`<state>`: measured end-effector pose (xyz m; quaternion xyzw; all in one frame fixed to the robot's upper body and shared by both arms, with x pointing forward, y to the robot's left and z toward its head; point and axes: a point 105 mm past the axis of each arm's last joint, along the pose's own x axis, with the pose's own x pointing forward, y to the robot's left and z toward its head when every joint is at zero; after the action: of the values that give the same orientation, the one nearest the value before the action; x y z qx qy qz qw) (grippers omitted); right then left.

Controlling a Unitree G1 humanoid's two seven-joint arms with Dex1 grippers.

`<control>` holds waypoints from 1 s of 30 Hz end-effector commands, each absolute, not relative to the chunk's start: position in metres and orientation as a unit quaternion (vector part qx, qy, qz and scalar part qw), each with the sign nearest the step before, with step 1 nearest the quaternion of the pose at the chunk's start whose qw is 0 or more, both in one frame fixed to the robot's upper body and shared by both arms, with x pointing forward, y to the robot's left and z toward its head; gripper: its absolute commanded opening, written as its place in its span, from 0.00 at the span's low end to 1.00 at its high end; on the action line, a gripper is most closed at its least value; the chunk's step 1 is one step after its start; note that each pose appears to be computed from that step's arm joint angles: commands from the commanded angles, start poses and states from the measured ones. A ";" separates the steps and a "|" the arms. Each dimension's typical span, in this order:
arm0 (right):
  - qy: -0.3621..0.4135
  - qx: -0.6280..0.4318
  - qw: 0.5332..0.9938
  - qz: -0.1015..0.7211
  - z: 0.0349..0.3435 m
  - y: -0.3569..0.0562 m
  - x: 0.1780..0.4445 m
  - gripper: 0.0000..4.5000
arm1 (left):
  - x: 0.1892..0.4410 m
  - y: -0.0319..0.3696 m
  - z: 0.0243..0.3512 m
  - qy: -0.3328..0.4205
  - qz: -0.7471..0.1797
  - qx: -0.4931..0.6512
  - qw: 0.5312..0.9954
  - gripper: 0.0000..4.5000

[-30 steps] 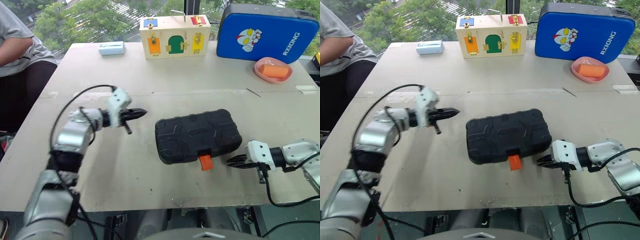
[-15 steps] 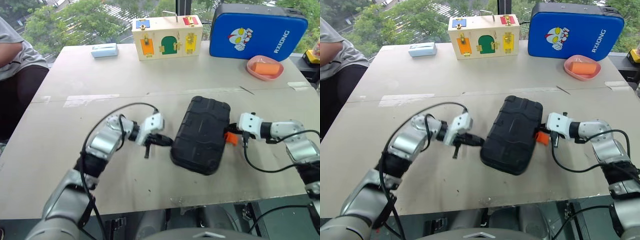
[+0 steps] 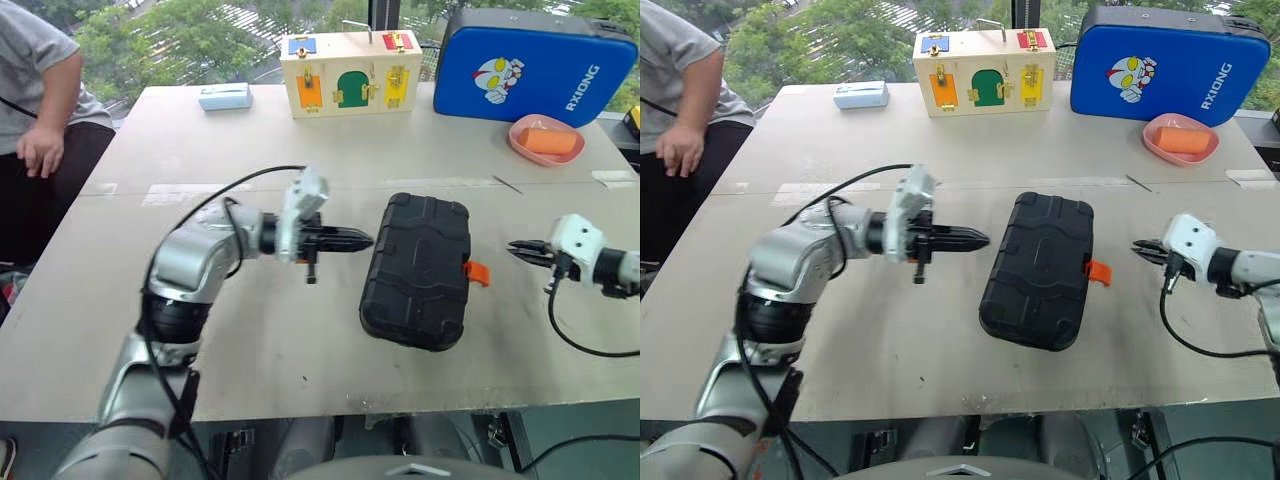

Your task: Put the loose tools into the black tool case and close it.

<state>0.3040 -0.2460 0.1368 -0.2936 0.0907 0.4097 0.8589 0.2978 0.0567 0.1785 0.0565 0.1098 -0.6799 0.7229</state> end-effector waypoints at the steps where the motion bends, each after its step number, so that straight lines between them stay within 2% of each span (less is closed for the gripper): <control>1: 0.074 -0.266 0.863 0.422 0.152 -0.232 0.290 0.00 | 0.305 0.043 0.170 0.109 -0.681 0.082 0.719 0.01; 8: 0.097 -0.245 0.872 0.413 0.124 -0.209 0.275 0.00 | 0.333 0.025 0.116 0.152 -0.643 0.187 0.727 0.01; 20: 0.120 -0.225 0.883 0.393 0.095 -0.194 0.283 0.00 | 0.326 0.023 0.108 0.139 -0.662 0.230 0.700 0.01; 25: 0.120 -0.221 0.878 0.407 0.094 -0.181 0.283 0.00 | 0.325 0.020 0.104 0.131 -0.664 0.274 0.683 0.01; 30: 0.075 -0.178 0.888 0.418 0.123 -0.162 0.287 0.00 | 0.326 0.020 0.093 0.119 -0.669 0.345 0.647 0.01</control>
<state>0.2858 -0.1853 0.0833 -0.1856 0.1518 0.3909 0.8887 0.3258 0.0095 0.1364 0.2958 0.0489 -0.6764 0.6727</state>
